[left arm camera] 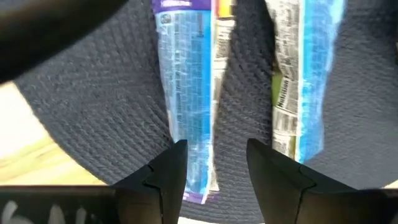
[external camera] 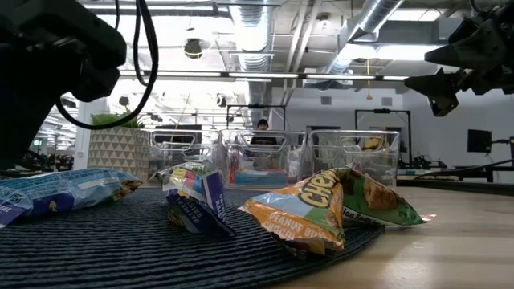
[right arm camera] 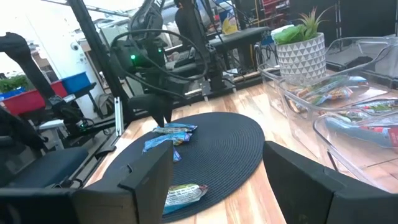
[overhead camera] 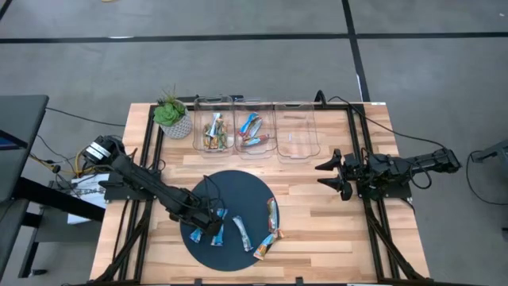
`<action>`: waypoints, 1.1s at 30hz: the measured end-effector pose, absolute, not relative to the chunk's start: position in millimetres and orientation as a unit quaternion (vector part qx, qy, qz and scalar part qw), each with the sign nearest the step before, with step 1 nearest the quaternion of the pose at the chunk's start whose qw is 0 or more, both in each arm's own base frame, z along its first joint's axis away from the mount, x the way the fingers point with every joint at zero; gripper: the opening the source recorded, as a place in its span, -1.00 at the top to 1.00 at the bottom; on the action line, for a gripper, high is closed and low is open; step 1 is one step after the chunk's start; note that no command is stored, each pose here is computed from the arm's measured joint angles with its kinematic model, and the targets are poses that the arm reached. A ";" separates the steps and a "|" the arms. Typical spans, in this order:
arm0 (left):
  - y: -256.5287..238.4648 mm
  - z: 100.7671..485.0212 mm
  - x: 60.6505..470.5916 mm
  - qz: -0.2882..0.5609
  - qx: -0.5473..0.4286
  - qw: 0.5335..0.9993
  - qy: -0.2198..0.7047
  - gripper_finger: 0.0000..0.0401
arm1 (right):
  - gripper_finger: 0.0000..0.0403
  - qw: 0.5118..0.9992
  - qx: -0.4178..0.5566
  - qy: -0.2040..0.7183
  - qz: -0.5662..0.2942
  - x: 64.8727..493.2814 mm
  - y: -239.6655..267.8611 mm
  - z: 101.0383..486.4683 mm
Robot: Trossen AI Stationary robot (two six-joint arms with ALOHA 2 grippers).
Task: Pick and place Granola Bars by type
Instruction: Put the blue granola bar into the right transparent bin
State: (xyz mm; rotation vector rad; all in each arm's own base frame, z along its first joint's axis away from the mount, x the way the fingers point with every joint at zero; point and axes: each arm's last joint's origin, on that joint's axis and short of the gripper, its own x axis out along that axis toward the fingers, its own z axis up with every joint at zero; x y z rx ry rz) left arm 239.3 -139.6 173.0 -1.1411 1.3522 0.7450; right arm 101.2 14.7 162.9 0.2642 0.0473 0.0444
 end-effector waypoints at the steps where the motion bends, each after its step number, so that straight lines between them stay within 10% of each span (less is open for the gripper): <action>1: -139.0 172.8 238.2 0.322 -0.483 0.572 0.579 0.21 | -0.21 0.991 0.132 0.024 0.022 101.2 14.7 162.9; 33: -142.1 146.8 245.4 0.327 -0.430 0.591 0.599 0.07 | -0.21 0.991 0.132 0.024 0.022 101.2 14.7 162.9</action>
